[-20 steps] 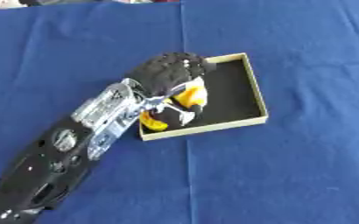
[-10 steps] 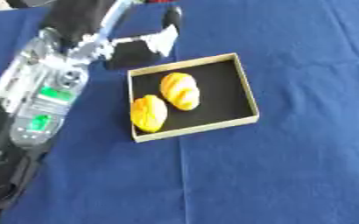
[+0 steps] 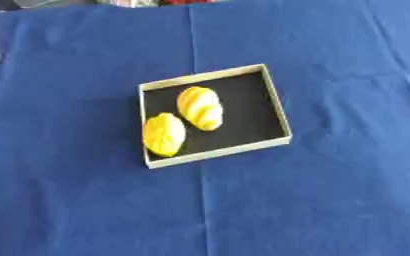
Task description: Pick up objects on the table and place them in the box.
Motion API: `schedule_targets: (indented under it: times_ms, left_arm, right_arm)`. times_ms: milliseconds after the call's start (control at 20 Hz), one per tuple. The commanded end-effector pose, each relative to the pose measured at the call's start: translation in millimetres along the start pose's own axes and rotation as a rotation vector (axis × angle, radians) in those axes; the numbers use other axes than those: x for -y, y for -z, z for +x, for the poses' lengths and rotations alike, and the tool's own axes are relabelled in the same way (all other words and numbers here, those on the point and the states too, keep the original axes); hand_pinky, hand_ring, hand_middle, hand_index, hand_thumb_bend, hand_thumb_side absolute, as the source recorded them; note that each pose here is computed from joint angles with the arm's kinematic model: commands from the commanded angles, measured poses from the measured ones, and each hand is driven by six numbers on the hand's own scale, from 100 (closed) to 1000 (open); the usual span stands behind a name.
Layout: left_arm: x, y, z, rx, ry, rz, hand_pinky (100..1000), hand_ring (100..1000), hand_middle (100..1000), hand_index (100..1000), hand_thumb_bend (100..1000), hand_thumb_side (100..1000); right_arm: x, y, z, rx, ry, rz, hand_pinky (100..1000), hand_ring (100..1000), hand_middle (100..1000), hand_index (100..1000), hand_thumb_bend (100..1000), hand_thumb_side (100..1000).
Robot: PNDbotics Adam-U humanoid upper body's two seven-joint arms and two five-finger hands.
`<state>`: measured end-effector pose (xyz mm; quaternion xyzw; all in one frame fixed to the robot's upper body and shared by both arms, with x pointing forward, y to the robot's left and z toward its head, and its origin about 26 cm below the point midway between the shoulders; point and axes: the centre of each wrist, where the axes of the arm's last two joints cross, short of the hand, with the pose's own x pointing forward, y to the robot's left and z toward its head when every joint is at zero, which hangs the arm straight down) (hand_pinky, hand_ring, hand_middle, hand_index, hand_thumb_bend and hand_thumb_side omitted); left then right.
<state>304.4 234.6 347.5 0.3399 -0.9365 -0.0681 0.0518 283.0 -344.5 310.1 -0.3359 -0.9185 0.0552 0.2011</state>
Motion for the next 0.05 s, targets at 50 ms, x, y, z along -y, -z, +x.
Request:
schedule_targets:
  times_ms: [50]
  left_arm:
    - [-24.7,3.7,-10.1,0.024,0.008,0.126,919,799,756,786,100,637]
  right_arm:
    - [6.8,6.3,5.7,0.084,-0.003,-0.024,811,892,786,818,100,855]
